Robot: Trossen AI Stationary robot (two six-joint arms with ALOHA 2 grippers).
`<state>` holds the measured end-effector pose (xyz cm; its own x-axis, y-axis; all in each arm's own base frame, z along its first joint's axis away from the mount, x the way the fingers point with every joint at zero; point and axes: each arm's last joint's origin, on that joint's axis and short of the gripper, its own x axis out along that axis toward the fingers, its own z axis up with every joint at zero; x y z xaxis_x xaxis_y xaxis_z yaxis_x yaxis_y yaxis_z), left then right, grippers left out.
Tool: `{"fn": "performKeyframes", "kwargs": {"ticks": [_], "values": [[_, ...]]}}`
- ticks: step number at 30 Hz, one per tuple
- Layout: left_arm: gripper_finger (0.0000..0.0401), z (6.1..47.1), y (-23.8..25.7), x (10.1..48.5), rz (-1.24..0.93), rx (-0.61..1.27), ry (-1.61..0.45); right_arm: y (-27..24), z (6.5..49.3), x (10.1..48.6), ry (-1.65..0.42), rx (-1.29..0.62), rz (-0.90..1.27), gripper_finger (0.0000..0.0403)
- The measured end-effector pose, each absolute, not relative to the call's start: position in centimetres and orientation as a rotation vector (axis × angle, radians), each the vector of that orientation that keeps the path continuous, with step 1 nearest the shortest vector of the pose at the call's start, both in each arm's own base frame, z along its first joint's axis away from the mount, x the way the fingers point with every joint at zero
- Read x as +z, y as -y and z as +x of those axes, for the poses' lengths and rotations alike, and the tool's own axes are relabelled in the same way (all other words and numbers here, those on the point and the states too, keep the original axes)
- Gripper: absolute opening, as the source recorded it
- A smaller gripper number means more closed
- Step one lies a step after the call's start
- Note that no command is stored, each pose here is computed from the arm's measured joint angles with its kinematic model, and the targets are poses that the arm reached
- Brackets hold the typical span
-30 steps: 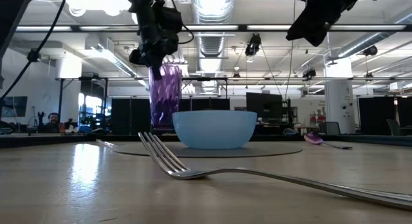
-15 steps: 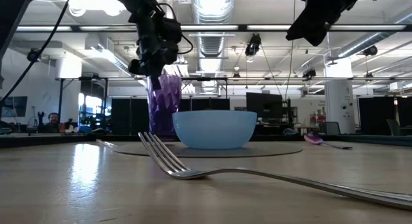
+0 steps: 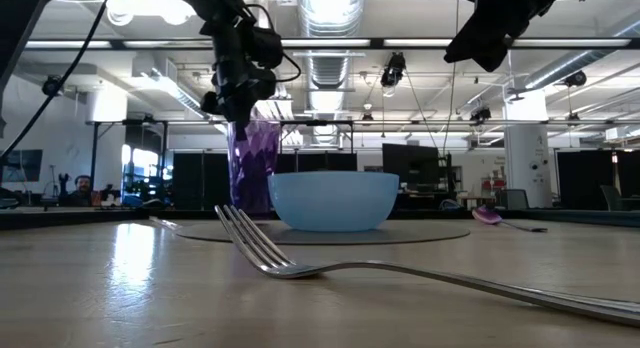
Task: Pick & Place Utensil
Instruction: Put the violet cup on the gray mat to the top left of the blue bowl
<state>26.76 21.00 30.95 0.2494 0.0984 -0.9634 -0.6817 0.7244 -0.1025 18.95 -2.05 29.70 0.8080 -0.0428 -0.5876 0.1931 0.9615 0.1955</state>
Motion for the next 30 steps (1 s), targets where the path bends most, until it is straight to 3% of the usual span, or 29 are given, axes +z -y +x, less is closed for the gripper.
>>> {"fn": "performKeyframes", "kwargs": {"ticks": [30], "values": [[0.0027,26.5,-20.8,30.1,-0.574,0.558,-1.227,2.1,19.0,29.7,-0.619,-0.128,0.255,0.0068]]}}
